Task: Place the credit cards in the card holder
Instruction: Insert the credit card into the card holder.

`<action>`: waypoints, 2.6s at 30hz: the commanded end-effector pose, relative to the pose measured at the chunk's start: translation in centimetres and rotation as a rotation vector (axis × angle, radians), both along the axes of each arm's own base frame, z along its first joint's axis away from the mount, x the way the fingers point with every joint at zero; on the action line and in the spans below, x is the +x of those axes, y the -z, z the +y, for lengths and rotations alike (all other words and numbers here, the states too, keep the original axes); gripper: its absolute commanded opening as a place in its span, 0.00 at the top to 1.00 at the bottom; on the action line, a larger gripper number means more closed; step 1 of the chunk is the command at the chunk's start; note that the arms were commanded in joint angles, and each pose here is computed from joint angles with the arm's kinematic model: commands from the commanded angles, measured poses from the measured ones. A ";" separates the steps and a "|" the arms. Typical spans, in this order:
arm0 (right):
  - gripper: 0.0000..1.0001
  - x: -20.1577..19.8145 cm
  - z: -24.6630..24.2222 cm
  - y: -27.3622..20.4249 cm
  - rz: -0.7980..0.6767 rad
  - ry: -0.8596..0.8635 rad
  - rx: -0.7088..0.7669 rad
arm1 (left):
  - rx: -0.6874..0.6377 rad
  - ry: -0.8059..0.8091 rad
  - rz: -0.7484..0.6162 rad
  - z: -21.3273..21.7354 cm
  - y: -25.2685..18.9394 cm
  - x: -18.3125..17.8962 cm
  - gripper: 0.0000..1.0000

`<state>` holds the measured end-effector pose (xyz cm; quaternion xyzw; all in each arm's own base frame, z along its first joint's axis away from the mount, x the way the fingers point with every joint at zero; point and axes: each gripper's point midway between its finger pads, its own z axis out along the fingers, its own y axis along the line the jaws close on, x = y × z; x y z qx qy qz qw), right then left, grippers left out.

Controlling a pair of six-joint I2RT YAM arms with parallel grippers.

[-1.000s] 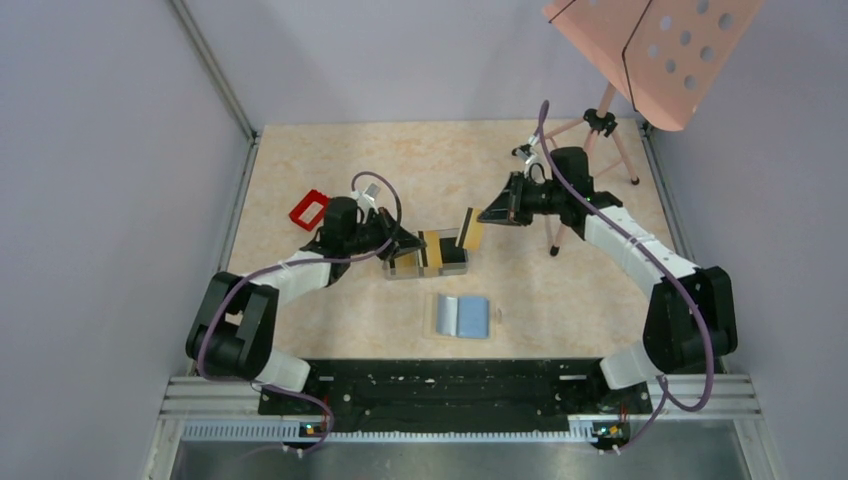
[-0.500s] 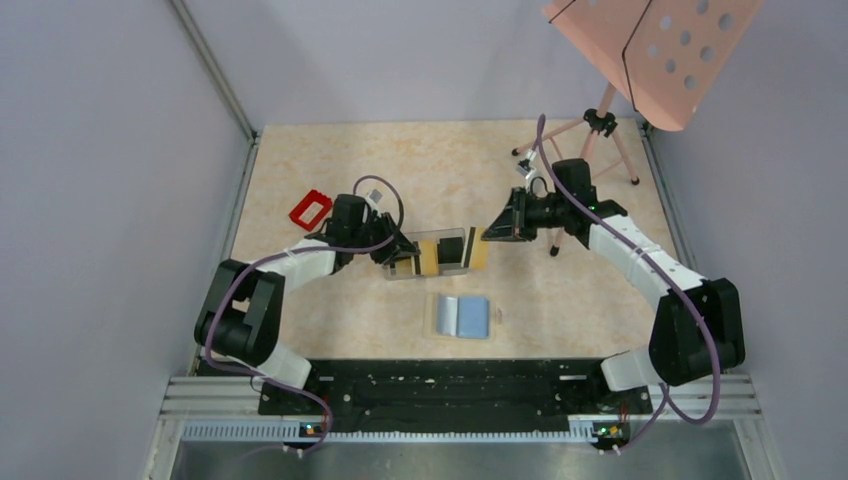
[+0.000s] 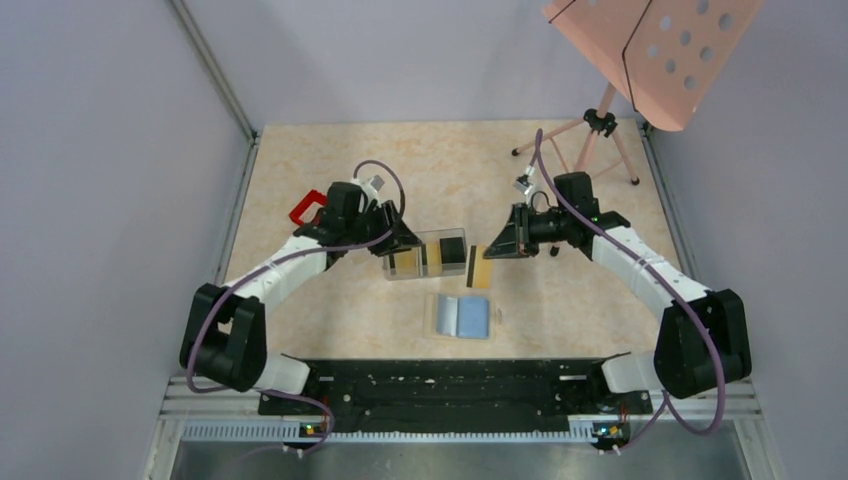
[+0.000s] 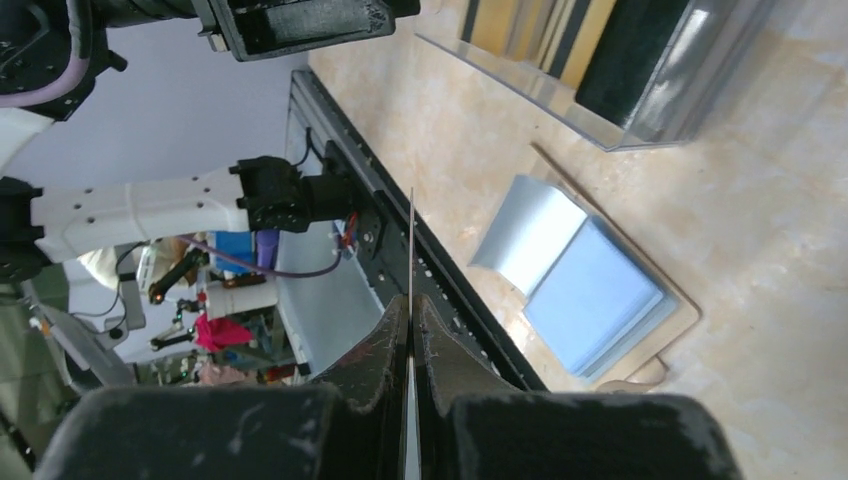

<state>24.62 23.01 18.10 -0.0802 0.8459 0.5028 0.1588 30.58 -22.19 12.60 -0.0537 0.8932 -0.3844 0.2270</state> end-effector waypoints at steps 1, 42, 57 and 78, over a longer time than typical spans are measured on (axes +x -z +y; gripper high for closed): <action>1.00 -1.0 0.8 -3.0 -0.070 -0.104 0.141 | -0.236 0.154 -0.141 -4.0 -6.0 -2.2 0.54; 1.00 -2.1 1.6 -5.6 -0.070 -0.168 0.296 | -0.559 0.233 -0.229 -9.2 -10.1 -9.9 0.47; 1.00 -1.7 1.6 -4.2 -0.040 -0.158 0.281 | -0.636 0.368 -0.210 -10.6 -10.9 -11.4 0.68; 0.40 -3.5 -3.1 6.6 0.079 -0.002 -0.203 | -0.314 0.202 -0.025 -7.7 -1.3 -13.2 1.00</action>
